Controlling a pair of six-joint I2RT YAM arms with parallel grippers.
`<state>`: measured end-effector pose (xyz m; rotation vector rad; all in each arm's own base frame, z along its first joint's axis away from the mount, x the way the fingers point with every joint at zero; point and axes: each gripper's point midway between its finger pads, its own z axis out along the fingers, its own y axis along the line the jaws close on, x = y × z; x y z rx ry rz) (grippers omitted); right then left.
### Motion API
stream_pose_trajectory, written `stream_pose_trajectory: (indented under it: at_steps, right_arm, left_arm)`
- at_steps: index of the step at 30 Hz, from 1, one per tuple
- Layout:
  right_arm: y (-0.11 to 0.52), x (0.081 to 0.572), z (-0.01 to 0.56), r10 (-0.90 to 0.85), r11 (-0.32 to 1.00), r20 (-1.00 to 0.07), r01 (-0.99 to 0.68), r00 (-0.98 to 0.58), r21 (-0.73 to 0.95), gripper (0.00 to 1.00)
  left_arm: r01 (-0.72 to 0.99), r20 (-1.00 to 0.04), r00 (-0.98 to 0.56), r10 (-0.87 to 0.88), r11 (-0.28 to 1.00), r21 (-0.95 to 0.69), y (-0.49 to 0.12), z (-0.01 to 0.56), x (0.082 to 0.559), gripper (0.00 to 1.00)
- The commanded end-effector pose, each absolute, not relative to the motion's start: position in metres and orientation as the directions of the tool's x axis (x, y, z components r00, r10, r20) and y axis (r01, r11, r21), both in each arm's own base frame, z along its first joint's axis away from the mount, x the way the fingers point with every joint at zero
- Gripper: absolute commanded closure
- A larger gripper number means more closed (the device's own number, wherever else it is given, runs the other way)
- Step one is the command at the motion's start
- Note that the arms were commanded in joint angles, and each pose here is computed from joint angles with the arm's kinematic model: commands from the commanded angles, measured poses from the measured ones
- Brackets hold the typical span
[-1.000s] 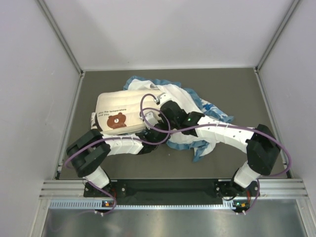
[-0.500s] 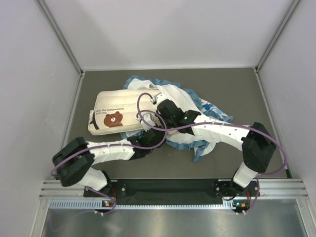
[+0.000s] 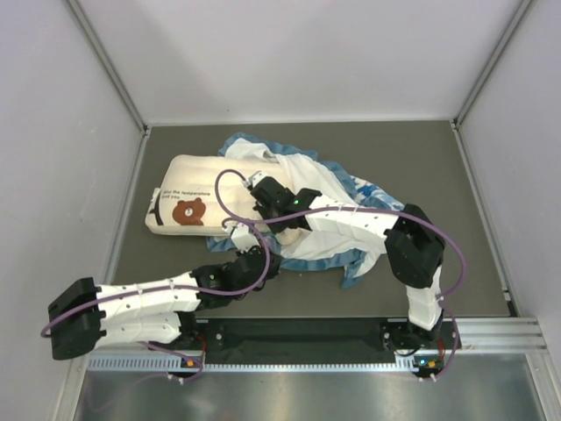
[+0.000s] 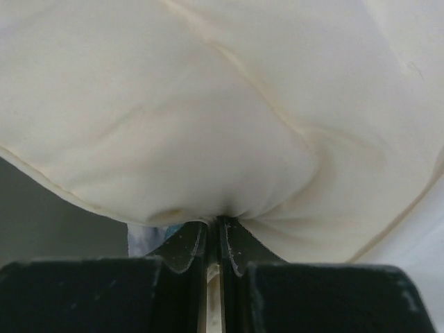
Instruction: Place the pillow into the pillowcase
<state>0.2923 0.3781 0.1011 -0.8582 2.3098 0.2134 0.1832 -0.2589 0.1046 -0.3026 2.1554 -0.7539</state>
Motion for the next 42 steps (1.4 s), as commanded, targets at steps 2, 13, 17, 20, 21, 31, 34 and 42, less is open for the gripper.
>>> stream_pose_trajectory:
  at_steps: [2,13,17,20,21,31,34,42]
  right_arm:
    - [0.350,0.354,0.100,-0.416,0.876,-0.677,-0.467,-0.607,-0.119,1.00]
    - [0.258,0.372,0.074,-0.348,0.937,-0.618,-0.285,-0.705,-0.203,1.00]
    - [0.227,0.373,0.073,-0.334,0.939,-0.606,-0.203,-0.722,-0.277,1.00]
    - [0.196,0.376,0.081,-0.302,0.937,-0.617,-0.106,-0.727,-0.333,1.00]
    - [0.187,0.375,0.081,-0.287,0.935,-0.619,-0.074,-0.730,-0.346,1.00]
    - [0.219,0.334,0.101,-0.519,0.844,-0.580,-0.268,-0.628,-0.464,1.00]
    - [0.222,0.315,0.105,-0.533,0.845,-0.575,-0.352,-0.620,-0.403,1.00]
    - [0.240,0.282,0.156,-0.477,0.851,-0.673,-0.487,-0.565,-0.194,0.41]
  left_arm:
    - [0.139,-0.543,-0.719,-0.434,0.675,-0.724,-0.291,0.152,0.147,1.00]
    - [0.159,-0.535,-0.682,-0.499,0.613,-0.774,-0.256,0.194,0.139,1.00]
    - [0.161,-0.556,-0.656,-0.511,0.625,-0.764,-0.243,0.211,0.141,1.00]
    - [0.164,-0.576,-0.645,-0.503,0.645,-0.747,-0.238,0.217,0.143,1.00]
    - [0.162,-0.576,-0.644,-0.503,0.646,-0.746,-0.238,0.218,0.143,1.00]
    - [0.191,-0.578,-0.677,-0.455,0.649,-0.736,-0.268,0.223,0.152,1.00]
    - [0.182,-0.589,-0.667,-0.457,0.666,-0.723,-0.256,0.232,0.167,1.00]
    - [0.139,-0.539,-0.707,-0.458,0.658,-0.741,-0.242,0.214,0.199,1.00]
